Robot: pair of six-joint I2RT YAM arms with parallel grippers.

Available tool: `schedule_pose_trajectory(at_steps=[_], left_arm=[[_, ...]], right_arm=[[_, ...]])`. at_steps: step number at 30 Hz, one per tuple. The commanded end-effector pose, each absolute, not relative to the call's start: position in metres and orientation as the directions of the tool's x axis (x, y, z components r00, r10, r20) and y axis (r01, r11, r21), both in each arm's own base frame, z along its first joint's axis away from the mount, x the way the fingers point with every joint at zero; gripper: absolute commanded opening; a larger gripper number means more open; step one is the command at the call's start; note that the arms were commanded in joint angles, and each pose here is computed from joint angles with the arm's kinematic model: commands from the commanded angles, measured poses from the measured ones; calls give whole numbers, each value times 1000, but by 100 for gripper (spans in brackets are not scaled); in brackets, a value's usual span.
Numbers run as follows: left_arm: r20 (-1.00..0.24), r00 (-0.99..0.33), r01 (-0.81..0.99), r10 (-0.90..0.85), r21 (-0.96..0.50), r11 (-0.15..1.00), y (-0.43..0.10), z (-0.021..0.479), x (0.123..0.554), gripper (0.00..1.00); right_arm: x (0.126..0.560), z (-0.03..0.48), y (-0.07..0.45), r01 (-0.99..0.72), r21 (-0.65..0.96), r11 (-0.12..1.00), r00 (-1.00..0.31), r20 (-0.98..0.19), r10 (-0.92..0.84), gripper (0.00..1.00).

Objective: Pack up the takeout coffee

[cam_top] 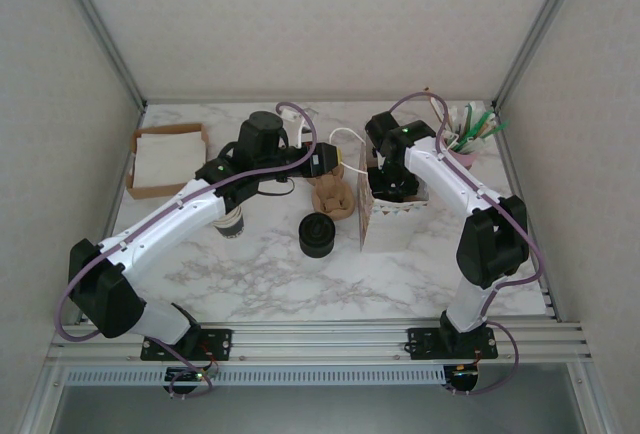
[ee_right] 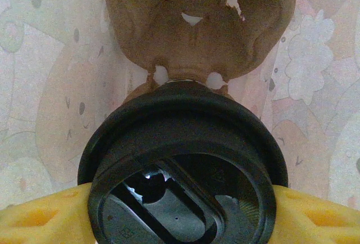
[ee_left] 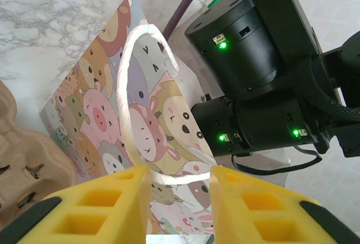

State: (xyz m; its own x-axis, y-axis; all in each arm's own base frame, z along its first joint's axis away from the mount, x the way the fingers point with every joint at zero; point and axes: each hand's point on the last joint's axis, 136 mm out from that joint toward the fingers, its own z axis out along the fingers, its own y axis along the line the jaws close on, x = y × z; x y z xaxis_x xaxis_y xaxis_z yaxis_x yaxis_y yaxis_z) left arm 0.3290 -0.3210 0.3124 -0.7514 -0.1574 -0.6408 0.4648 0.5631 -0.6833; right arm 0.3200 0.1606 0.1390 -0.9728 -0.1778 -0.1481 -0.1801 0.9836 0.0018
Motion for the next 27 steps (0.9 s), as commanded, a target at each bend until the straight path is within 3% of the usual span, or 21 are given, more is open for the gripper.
schedule_pose_trajectory(at_steps=[1,27], left_arm=[[-646,-742,463,-181,-689,558,-320,325,333,33],[-642,-745,458,-184,-691,559,-321,324,334,38]], right_arm=[[302,118,157,-184,1,983,-982,-45,-183,70],[299,138,155,-181,11,983,-981,-70,-179,83]])
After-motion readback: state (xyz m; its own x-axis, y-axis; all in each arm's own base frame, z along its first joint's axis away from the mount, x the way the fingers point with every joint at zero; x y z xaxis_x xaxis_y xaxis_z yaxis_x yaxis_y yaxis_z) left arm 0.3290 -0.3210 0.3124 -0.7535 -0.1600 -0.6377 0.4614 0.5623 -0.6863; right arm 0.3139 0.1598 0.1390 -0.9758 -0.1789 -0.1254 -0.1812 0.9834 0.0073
